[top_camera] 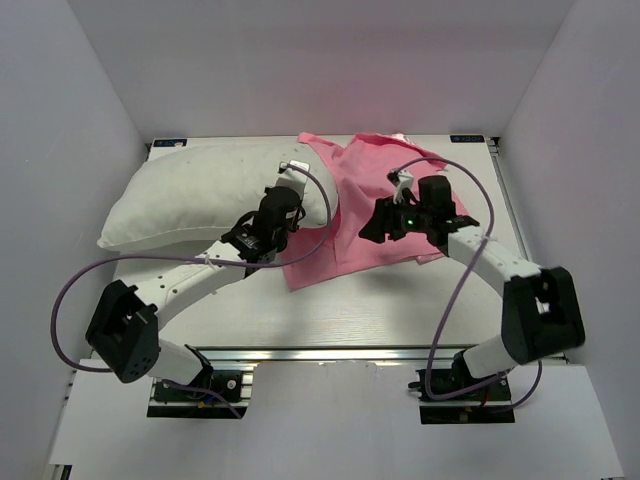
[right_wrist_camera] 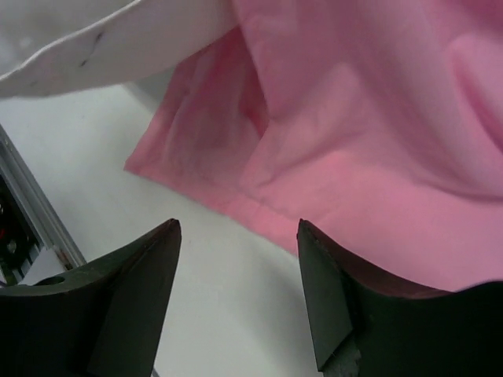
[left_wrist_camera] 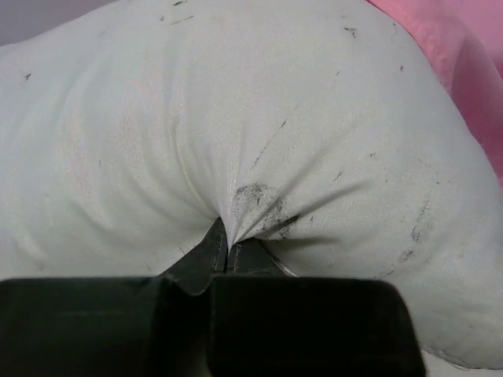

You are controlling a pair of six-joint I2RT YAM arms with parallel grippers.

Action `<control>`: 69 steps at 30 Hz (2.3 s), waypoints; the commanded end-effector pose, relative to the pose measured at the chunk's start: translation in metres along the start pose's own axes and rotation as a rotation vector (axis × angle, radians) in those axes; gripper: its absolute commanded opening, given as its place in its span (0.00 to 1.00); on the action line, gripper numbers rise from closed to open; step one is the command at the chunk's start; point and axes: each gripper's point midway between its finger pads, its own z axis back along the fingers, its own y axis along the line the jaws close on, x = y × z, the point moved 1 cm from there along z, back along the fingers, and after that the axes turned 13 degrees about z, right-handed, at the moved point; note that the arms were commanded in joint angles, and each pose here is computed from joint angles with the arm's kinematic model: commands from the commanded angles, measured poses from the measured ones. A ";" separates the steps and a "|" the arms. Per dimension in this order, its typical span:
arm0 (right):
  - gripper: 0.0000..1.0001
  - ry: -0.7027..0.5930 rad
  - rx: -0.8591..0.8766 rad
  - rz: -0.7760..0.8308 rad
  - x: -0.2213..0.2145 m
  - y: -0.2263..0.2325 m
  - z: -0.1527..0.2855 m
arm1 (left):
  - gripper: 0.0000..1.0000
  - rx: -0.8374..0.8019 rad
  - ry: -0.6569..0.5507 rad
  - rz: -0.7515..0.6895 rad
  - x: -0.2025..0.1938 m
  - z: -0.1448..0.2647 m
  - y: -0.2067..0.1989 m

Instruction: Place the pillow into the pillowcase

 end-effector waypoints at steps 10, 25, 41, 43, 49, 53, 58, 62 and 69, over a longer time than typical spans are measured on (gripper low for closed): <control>0.76 -0.042 -0.029 0.018 0.035 0.005 -0.063 | 0.00 -0.060 0.031 0.071 0.001 -0.005 -0.003; 0.72 -0.071 -0.289 -0.048 0.052 -0.052 -0.110 | 0.00 -0.074 0.018 0.122 0.010 -0.014 -0.001; 0.18 -0.026 -0.338 -0.085 0.045 -0.056 -0.124 | 0.00 -0.075 0.010 0.157 0.017 -0.020 0.003; 0.12 -0.017 -0.340 -0.078 0.040 -0.055 -0.117 | 0.00 -0.080 0.011 0.167 0.014 -0.022 0.002; 0.00 -0.094 -0.099 0.091 0.069 0.003 -0.055 | 0.00 -0.125 0.018 0.189 0.008 -0.031 -0.011; 0.00 -0.095 0.090 0.171 0.075 0.064 -0.013 | 0.00 -0.110 0.015 0.216 0.001 -0.043 -0.014; 0.00 -0.067 0.241 0.191 0.085 0.124 -0.003 | 0.00 -0.167 0.024 0.272 -0.009 -0.055 -0.031; 0.00 -0.042 0.235 0.101 0.093 0.123 -0.024 | 0.00 -0.229 0.036 0.340 -0.014 -0.056 -0.046; 0.00 -0.089 0.194 -0.025 0.145 0.094 -0.050 | 0.00 -0.371 0.054 0.471 -0.025 -0.026 -0.076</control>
